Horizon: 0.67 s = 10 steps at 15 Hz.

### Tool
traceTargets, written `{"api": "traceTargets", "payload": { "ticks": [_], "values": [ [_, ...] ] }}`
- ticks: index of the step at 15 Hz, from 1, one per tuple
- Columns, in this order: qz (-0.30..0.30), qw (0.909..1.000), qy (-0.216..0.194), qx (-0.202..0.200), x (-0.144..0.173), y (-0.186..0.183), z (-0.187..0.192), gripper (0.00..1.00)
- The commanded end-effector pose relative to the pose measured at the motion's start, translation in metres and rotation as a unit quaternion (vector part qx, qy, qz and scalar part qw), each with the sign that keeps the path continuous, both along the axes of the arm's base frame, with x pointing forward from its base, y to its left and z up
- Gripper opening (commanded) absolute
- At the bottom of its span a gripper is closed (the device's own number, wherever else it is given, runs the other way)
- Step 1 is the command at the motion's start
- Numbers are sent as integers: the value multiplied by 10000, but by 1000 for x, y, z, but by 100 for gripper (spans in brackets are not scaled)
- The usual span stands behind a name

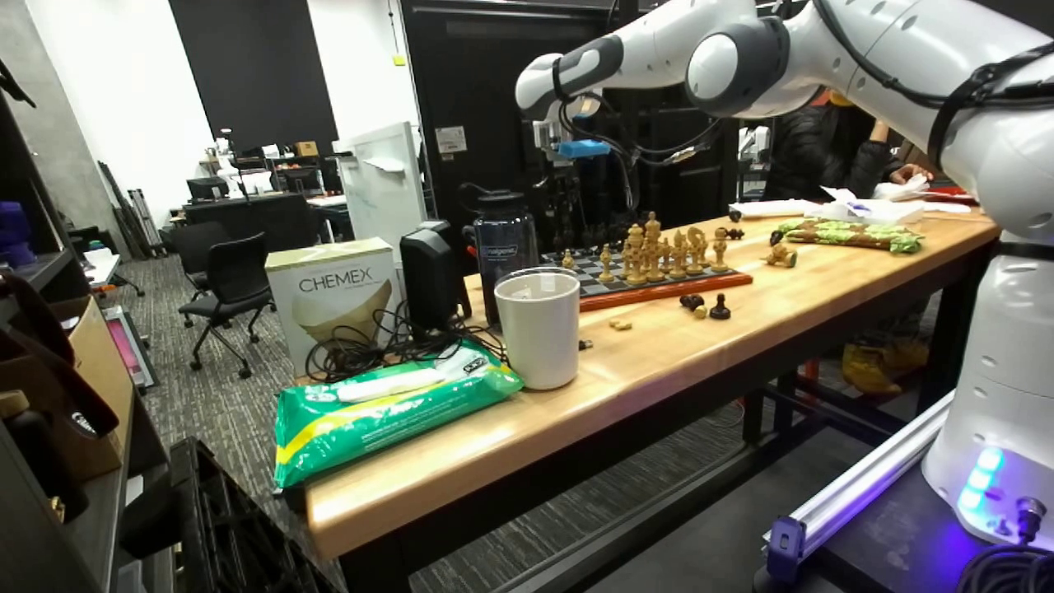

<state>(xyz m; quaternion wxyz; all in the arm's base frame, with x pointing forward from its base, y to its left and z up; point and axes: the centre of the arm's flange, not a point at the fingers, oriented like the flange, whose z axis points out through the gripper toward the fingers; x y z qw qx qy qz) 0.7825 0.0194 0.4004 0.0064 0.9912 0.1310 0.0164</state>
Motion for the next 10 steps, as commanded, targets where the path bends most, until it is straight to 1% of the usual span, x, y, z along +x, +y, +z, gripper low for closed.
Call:
{"api": "traceTargets", "payload": {
  "ticks": [1, 2, 3, 4, 5, 6, 7, 8, 10],
  "values": [
    [35, 9999, -7, -137, -2, 13, 23, 45],
    [54, 9999, -36, -143, -4, 16, 30, 43],
    [68, 9998, -58, -151, -5, 19, 36, 44],
    [95, 9998, -57, -150, -7, 24, 45, 39],
    [102, 9998, -58, -146, -8, 27, 53, 40],
    [126, 9998, -70, -145, -10, 31, 61, 36],
    [130, 9998, -58, -124, -14, 35, 69, 36],
    [142, 9998, -20, -98, -18, 37, 76, 34],
    [135, 9999, 53, -72, -29, 41, 90, 35]
  ]
}}
